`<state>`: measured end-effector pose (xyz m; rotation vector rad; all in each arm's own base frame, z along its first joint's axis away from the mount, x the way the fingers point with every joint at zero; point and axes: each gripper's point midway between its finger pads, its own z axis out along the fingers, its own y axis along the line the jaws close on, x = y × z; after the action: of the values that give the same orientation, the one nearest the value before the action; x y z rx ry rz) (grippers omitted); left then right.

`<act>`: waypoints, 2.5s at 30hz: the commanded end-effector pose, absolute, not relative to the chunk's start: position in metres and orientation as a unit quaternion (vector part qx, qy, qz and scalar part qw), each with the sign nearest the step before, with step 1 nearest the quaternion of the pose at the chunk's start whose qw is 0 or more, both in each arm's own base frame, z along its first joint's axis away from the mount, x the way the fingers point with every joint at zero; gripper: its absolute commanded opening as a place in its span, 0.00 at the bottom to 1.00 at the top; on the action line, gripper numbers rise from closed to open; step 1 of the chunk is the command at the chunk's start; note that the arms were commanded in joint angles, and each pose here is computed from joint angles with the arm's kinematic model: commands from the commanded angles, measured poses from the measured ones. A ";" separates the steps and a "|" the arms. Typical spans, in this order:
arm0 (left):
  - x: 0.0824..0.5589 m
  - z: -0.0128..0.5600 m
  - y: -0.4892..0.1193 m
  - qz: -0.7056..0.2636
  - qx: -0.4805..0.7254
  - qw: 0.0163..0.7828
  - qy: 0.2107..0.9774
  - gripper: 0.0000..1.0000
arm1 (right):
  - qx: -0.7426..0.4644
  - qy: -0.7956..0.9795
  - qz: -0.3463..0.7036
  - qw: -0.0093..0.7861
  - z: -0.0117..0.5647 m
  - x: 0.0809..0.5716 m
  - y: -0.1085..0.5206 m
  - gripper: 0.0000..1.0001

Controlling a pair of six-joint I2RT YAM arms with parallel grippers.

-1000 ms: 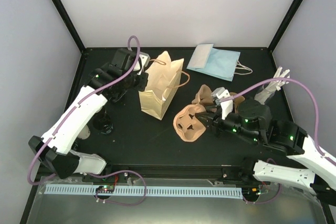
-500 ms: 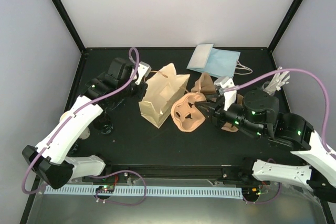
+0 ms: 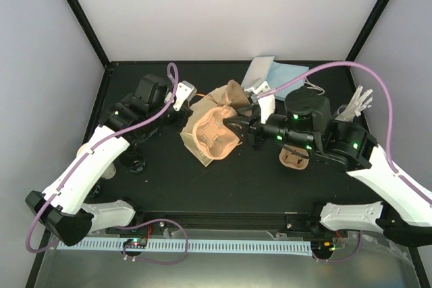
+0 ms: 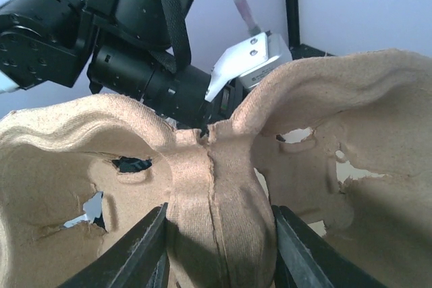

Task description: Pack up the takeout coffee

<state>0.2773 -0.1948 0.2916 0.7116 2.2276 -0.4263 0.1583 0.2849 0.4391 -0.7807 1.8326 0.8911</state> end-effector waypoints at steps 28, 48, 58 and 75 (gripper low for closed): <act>0.259 0.305 -0.209 -0.221 0.309 0.357 0.853 0.02 | -0.339 0.725 0.527 0.287 0.376 0.192 0.322 0.41; 0.261 0.291 -0.208 -0.220 0.287 0.329 0.872 0.03 | -0.322 0.744 0.492 0.317 0.357 0.189 0.291 0.40; 0.267 0.289 -0.211 -0.220 0.274 0.310 0.884 0.26 | -0.320 0.745 0.493 0.316 0.352 0.189 0.289 0.40; 0.286 0.312 -0.215 -0.212 0.279 0.370 0.860 0.57 | -0.318 0.719 0.501 0.362 0.388 0.194 0.287 0.40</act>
<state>0.2759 -0.2132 0.2833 0.7197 2.3083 -0.5512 0.1910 0.2913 0.3531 -0.8404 1.9614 1.3016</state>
